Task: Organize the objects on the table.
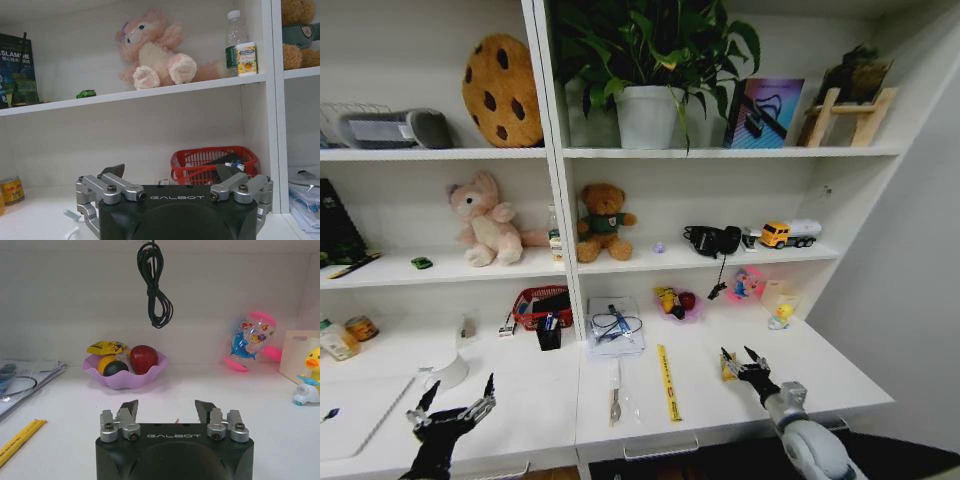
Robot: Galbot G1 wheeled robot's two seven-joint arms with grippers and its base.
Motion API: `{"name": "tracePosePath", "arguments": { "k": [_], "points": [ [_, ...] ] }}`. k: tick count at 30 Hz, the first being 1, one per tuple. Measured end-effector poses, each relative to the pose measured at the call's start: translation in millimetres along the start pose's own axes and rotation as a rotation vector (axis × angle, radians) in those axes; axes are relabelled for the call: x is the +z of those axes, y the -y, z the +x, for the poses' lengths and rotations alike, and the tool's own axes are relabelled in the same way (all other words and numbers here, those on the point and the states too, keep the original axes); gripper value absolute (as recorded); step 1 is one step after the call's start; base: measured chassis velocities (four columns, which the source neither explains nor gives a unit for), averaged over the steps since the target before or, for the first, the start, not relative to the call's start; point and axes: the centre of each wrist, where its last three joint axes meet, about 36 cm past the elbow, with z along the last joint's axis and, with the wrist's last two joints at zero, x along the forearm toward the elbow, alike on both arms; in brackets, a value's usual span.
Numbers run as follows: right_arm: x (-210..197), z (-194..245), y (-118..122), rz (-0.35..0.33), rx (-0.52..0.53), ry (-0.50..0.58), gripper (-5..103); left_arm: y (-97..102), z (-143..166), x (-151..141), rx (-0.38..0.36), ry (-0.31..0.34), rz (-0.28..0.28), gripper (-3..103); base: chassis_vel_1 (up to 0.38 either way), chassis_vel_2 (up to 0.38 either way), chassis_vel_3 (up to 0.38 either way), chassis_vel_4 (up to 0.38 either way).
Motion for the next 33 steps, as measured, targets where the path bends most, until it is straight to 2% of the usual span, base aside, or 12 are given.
{"name": "tracePosePath", "arguments": {
  "k": [1, 3, 5, 6, 9, 10, 13, 14, 17, 31, 32, 33],
  "points": [
    [0, -1, -1, 0.0, 0.007, -0.002, 57, 0.0, 0, 0, 0.0, 0.0, 0.0, 100, 0.0, 0.0, 0.0, 0.0],
    [1, -1, -2, 0.002, 0.011, -0.005, 57, 0.0, 0, 0, 0.0, 0.0, 0.0, 100, 0.0, 0.0, 0.0, 0.0],
    [3, 0, -3, 0.001, 0.017, -0.012, 46, 0.0, 0, 0, 0.0, 0.0, 0.0, 100, 0.0, 0.0, 0.0, 0.0],
    [3, 0, -3, 0.001, 0.017, -0.012, 46, 0.0, 0, 0, 0.0, 0.0, 0.0, 100, 0.0, 0.0, 0.0, 0.0],
    [5, 2, -3, 0.0, 0.023, -0.025, 30, 0.0, 0, 0, 0.0, 0.0, 0.0, 100, 0.0, 0.0, 0.0, 0.0],
    [5, 2, -3, 0.0, 0.023, -0.025, 30, 0.0, 0, 0, 0.0, 0.0, 0.0, 100, 0.0, 0.0, 0.0, 0.0],
    [5, 3, -4, -0.001, 0.028, -0.032, 14, 0.0, 0, 0, 0.0, 0.0, 0.0, 100, 0.0, 0.0, 0.0, 0.0],
    [5, 3, -4, -0.001, 0.028, -0.032, 14, 0.0, 0, 0, 0.0, 0.0, 0.0, 100, 0.0, 0.0, 0.0, 0.0],
    [5, 3, -3, -0.004, 0.032, -0.024, 2, 0.0, 0, 0, 0.0, 0.0, 0.0, 100, 0.0, 0.0, 0.0, 0.0],
    [-21, 17, 5, 0.022, 0.031, 0.044, -2, 0.0, 0, 0, 0.0, 0.0, 0.0, 100, 0.0, 0.0, 0.0, 0.0],
    [-20, 24, 5, 0.03, 0.033, 0.035, 3, 0.0, 0, 0, 0.0, 0.0, 0.0, 100, 0.0, 0.0, 0.0, 0.0],
    [-20, 24, 5, 0.03, 0.033, 0.035, 3, 0.0, 0, 0, 0.0, 0.0, 0.0, 100, 0.0, 0.0, 0.0, 0.0]
  ]
}}
